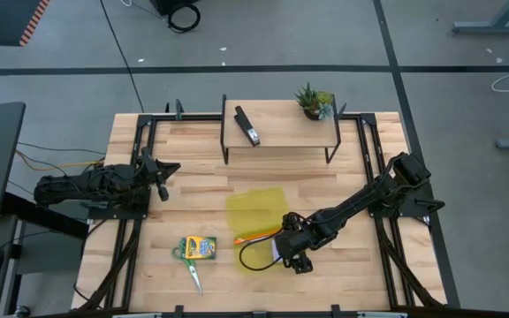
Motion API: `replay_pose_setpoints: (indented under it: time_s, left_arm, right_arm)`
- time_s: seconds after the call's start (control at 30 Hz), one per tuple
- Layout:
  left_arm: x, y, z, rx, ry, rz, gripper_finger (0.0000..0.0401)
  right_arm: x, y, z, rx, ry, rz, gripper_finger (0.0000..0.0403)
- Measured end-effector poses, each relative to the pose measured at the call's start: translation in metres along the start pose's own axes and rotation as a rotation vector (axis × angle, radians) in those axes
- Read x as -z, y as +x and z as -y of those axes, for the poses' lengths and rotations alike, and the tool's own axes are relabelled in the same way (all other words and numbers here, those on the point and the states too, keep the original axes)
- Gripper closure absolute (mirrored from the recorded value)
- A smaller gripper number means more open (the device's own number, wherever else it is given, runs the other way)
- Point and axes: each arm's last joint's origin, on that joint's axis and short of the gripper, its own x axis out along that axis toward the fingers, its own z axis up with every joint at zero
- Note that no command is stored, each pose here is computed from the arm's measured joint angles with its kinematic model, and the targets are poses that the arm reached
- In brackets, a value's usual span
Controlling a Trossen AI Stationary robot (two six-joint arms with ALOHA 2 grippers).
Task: Pack school essentials
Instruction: Put the yellow crayon box into the yellow supply box
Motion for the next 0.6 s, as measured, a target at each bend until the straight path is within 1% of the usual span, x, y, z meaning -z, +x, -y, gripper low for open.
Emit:
replay_pose_setpoints:
  time_s: [0.43, 0.53, 0.6]
  left_arm:
    - [0.000, 0.000, 0.000, 0.000, 0.000, 0.000, 0.0372]
    - [0.000, 0.000, 0.000, 0.000, 0.000, 0.000, 0.0367]
    - [0.000, 0.000, 0.000, 0.000, 0.000, 0.000, 0.0364]
  right_arm:
    - [-0.012, -0.013, -0.003, 0.002, 0.007, 0.010, 0.0003]
    - [-0.016, -0.017, -0.004, 0.001, 0.081, 0.012, 0.0003]
    - [-0.020, -0.023, -0.004, -0.006, 0.120, 0.041, 0.0003]
